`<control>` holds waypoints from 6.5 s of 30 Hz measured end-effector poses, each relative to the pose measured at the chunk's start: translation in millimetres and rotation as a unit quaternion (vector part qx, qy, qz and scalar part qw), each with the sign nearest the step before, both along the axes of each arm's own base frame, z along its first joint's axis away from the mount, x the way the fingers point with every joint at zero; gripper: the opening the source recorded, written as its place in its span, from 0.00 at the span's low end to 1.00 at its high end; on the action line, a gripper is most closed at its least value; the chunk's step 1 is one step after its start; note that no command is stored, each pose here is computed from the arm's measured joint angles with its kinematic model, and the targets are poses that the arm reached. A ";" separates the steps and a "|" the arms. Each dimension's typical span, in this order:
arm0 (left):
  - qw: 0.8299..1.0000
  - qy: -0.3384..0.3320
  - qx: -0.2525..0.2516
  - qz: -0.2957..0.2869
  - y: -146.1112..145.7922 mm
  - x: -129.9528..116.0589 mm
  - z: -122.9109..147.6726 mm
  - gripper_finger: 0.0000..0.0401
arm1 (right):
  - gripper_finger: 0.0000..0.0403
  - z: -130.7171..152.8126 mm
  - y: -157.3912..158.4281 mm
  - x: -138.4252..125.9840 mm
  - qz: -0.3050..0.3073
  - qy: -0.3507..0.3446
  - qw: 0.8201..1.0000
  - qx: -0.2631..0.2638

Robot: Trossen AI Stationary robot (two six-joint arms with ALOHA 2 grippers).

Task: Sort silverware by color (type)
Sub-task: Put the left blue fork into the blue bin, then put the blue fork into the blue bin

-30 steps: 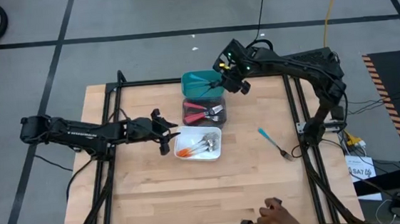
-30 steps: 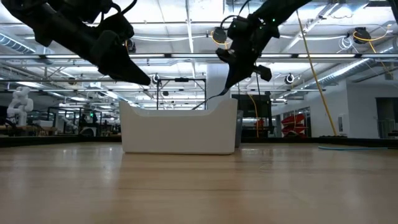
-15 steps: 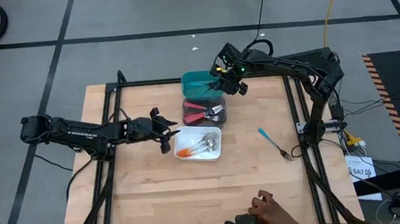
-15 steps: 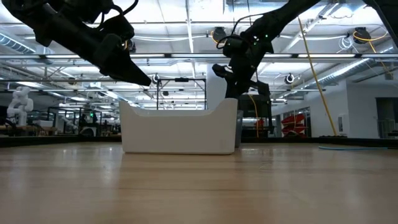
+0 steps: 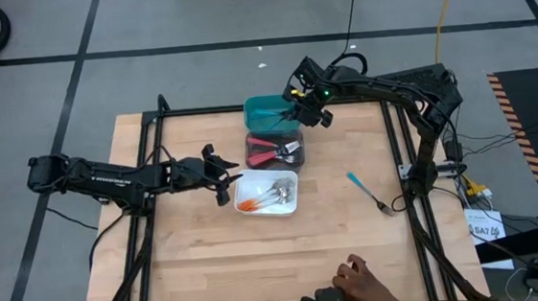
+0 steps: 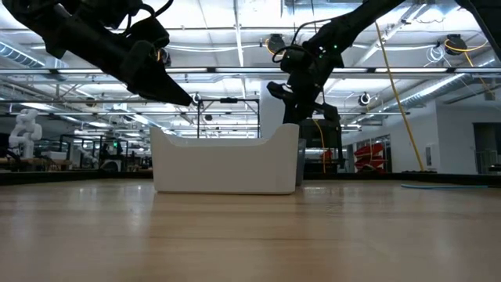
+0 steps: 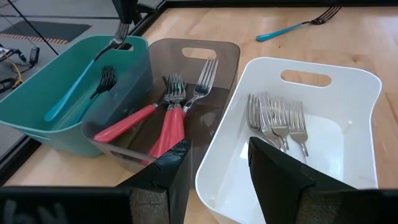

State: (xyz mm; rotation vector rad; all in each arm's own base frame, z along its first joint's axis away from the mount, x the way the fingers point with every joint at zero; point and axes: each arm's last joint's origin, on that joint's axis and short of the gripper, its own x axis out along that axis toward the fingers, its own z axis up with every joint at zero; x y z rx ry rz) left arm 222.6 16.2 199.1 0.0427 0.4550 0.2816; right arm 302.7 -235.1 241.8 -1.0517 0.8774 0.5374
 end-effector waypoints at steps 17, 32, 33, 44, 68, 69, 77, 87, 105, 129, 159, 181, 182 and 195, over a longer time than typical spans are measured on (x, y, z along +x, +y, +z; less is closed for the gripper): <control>1.000 -0.001 -0.002 0.001 0.0 0.0 0.0 0.39 | 0.01 1.4 -1.6 2.2 -0.027 -0.013 1.000 0.008; 1.000 -0.001 -0.002 0.001 -0.1 0.1 0.2 0.39 | 0.01 1.6 -2.4 2.1 -0.060 -0.016 0.998 0.028; 1.000 -0.001 -0.002 0.001 -0.1 0.1 0.2 0.39 | 0.01 1.3 -2.5 2.2 -0.062 -0.016 0.998 0.030; 1.000 -0.002 -0.002 0.001 0.0 0.2 0.3 0.39 | 0.01 -28.2 -10.9 9.8 -0.085 0.026 0.996 0.032; 0.999 -0.015 -0.043 0.021 0.0 0.1 0.3 0.39 | 0.41 1.8 -5.7 0.3 -0.224 0.022 0.974 0.005; 0.999 -0.015 -0.043 0.021 -0.1 0.1 0.3 0.39 | 0.42 6.9 -3.3 -0.8 -0.233 0.020 0.972 -0.002; 0.999 -0.015 -0.043 0.021 -0.1 0.1 0.2 0.39 | 0.39 64.0 29.7 -16.4 -0.353 -0.055 0.934 0.018; 0.999 -0.016 -0.041 0.020 -0.1 0.3 0.6 0.39 | 0.39 109.4 101.6 -47.4 -0.518 -0.078 0.828 0.200; 0.994 -0.031 -0.102 0.014 -15.9 1.1 0.3 0.39 | 0.38 55.3 202.0 -74.3 -0.642 0.093 0.736 0.192; 0.995 -0.015 -0.099 -0.031 -36.7 7.7 -8.7 0.39 | 0.39 -32.7 264.5 -132.8 -0.761 0.131 0.609 0.183; 0.992 -0.009 -0.092 -0.082 -58.5 4.6 -9.0 0.39 | 0.39 -114.7 267.8 -159.3 -0.814 0.120 0.535 0.190; 0.992 -0.011 -0.092 -0.082 -58.5 4.7 -8.7 0.39 | 0.02 -113.1 271.7 -150.4 -0.807 0.126 0.541 0.201; 0.992 -0.011 -0.092 -0.082 -58.5 4.7 -8.7 0.39 | 0.02 -110.5 272.5 -148.8 -0.802 0.123 0.548 0.203; 0.992 -0.010 -0.092 -0.082 -58.5 4.6 -8.9 0.39 | 0.01 -60.0 293.0 -117.2 -0.743 0.086 0.613 0.254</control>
